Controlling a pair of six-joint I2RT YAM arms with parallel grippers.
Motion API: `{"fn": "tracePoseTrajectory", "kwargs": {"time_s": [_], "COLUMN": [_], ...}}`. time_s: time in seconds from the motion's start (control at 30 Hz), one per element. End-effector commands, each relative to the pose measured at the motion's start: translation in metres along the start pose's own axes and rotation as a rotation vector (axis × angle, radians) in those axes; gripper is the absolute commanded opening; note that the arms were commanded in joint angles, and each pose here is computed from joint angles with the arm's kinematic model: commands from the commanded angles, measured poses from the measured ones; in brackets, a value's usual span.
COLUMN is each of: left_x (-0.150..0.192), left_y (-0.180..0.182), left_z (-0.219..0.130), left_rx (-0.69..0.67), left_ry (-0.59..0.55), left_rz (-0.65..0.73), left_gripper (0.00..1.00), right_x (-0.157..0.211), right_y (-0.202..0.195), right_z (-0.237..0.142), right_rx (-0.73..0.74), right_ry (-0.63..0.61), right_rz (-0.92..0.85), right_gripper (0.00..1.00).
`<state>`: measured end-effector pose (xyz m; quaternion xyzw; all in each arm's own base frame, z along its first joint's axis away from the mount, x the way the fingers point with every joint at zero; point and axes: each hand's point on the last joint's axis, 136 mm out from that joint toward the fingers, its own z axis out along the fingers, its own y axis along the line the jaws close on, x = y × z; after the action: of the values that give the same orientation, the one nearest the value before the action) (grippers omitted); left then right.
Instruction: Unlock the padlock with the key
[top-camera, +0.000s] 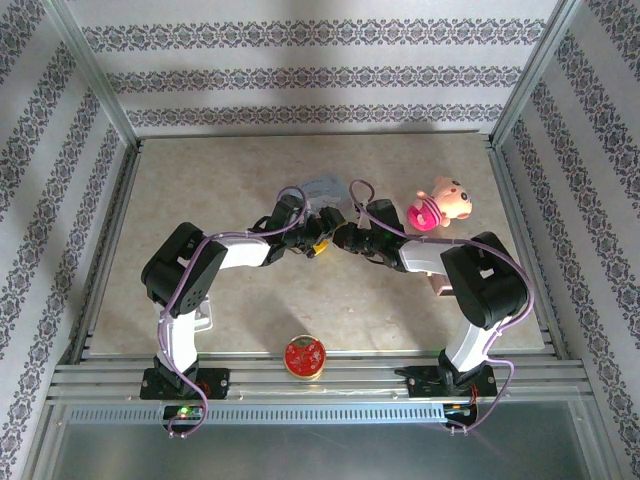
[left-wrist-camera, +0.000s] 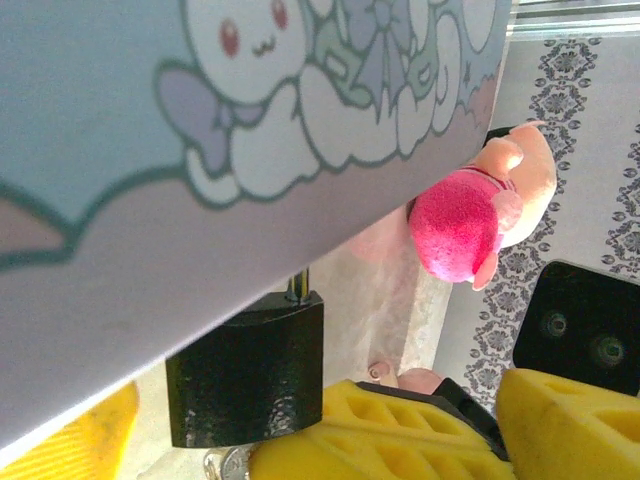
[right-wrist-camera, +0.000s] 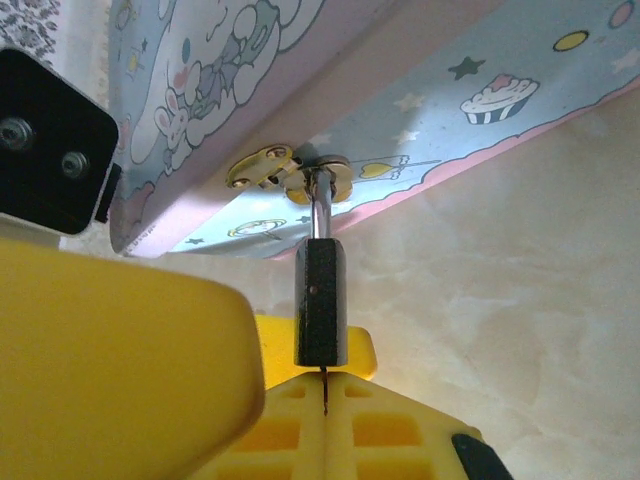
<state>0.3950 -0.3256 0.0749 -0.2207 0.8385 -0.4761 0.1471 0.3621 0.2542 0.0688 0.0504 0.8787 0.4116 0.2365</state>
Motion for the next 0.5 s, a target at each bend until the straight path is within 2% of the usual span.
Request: {"fn": "tracePoseTrajectory", "kwargs": {"time_s": [0.0, 0.47], "left_x": [0.010, -0.024], "left_y": [0.044, 0.054], "left_z": [-0.001, -0.008], "left_rx": [-0.131, -0.151], "left_ry": [0.004, -0.107], "left_rz": [-0.038, -0.001], "left_gripper": [0.95, 0.67], "right_x": [-0.014, -0.017], "right_y": [0.014, 0.017], "right_z": [0.002, 0.008], "right_rx": [-0.044, -0.065], "right_ry": [-0.056, -0.049], "right_rz": [-0.017, -0.002], "right_gripper": [0.00, 0.00]}}
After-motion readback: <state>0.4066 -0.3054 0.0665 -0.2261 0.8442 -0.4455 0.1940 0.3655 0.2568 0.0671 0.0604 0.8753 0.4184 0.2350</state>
